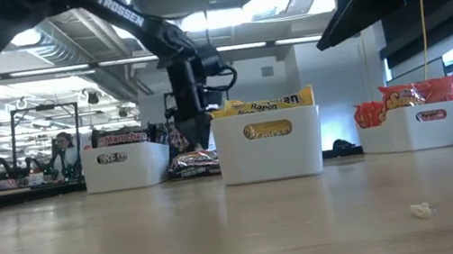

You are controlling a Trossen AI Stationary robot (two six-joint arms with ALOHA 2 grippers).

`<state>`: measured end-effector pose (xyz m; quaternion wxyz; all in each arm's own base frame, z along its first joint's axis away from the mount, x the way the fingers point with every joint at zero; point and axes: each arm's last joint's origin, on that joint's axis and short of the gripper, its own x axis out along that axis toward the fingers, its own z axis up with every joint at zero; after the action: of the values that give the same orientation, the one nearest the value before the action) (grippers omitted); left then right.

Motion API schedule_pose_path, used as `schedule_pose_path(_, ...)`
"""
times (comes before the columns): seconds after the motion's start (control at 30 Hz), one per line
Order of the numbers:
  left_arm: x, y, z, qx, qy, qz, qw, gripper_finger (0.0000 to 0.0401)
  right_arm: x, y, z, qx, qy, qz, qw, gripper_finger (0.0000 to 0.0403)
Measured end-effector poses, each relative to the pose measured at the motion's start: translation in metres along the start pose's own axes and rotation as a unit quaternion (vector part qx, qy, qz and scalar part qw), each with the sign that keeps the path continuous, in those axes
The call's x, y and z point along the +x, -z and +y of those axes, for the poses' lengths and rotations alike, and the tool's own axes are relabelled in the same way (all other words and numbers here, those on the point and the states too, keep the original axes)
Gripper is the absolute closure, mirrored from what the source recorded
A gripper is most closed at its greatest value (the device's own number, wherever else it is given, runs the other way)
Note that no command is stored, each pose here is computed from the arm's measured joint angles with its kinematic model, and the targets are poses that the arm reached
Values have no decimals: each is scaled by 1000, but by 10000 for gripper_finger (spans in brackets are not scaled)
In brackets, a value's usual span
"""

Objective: Sort Maruchan noodles
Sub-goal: Put the black noodle pack into the white left bin

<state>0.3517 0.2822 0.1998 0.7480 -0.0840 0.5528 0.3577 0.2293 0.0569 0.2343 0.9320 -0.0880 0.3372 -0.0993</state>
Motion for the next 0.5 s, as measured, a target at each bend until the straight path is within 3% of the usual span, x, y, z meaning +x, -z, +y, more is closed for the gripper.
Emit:
schedule_pose_path(0.37,12,8,-5,53,-27,33,998,196,0,0,-1,-6,16,-3,1000,149)
schedule_pose_path(0.5,12,11,-12,74,8,38,996,196,0,0,-1,-6,16,-2,1000,149)
